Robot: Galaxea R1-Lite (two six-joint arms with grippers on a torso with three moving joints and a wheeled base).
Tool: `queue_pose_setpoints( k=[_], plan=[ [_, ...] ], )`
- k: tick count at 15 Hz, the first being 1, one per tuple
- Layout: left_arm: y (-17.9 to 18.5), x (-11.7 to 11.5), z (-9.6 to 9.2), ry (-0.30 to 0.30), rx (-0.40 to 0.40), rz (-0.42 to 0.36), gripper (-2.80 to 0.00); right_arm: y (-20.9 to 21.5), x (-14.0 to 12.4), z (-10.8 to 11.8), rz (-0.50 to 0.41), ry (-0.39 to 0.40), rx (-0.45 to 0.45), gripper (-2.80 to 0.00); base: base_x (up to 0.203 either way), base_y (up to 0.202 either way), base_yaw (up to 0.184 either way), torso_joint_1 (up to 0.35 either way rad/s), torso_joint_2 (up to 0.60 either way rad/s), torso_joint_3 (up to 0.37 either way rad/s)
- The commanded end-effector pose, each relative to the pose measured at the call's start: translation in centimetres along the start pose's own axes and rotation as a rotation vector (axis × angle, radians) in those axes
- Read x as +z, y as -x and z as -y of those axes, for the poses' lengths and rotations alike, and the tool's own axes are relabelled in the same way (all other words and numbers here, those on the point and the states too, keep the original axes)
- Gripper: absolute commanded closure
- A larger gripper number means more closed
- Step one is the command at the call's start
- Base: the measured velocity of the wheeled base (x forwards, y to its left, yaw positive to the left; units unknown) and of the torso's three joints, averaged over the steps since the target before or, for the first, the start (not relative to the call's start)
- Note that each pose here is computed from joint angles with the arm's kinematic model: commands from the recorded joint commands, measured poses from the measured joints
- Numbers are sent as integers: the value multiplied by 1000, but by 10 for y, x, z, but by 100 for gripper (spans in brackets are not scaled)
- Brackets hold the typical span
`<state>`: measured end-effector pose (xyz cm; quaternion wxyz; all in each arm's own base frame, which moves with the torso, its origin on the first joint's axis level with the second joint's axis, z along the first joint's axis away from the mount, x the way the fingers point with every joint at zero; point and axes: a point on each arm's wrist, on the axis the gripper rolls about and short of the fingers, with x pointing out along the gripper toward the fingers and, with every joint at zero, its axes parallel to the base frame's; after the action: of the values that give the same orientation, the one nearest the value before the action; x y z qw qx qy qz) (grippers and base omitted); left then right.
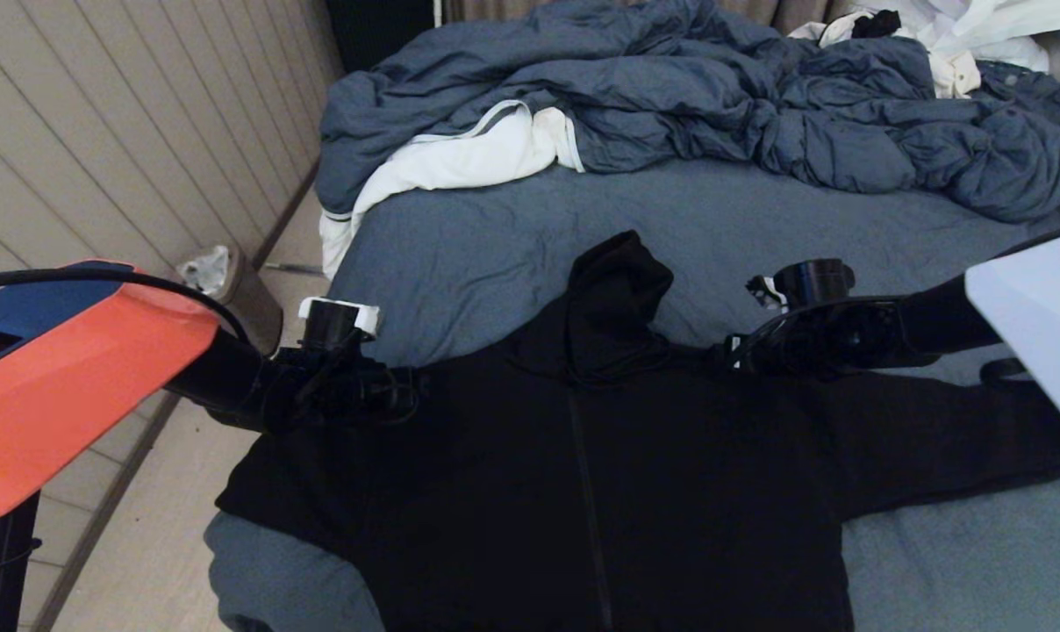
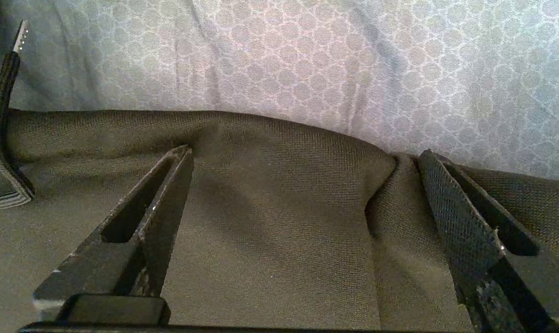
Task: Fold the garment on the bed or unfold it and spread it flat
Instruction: Unfold the black sweatshirt
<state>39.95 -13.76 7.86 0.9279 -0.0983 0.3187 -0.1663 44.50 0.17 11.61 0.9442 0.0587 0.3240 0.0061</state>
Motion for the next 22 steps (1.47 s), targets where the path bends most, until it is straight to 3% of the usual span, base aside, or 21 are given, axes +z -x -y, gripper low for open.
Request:
queue_pose_setpoints(
  k=[1, 5, 9, 13, 16, 22],
  plan=[
    [0, -1, 0, -1, -1, -2, -280, -2, -1, -1, -4, 0, 2, -280, 0, 0, 0, 0, 0, 0],
    [-7, -3, -1, -21, 4, -7, -280, -1, 0, -1, 0, -1, 2, -280, 0, 0, 0, 0, 0, 0],
    [-5, 12, -7, -20, 13, 59, -280, -1, 0, -1, 2, -3, 2, -280, 0, 0, 0, 0, 0, 0],
    [-3, 19, -18, -66, 47, 108, -280, 1, 3, -1, 12, -11, 4, -280, 0, 0, 0, 0, 0, 0],
    [-4, 18, -25, -138, 85, 151, -280, 0, 2, -1, 9, -10, 5, -280, 0, 0, 0, 0, 0, 0],
    [-11, 5, -31, -176, 82, 143, -280, -1, 1, -1, 6, -9, 4, -280, 0, 0, 0, 0, 0, 0]
  ],
)
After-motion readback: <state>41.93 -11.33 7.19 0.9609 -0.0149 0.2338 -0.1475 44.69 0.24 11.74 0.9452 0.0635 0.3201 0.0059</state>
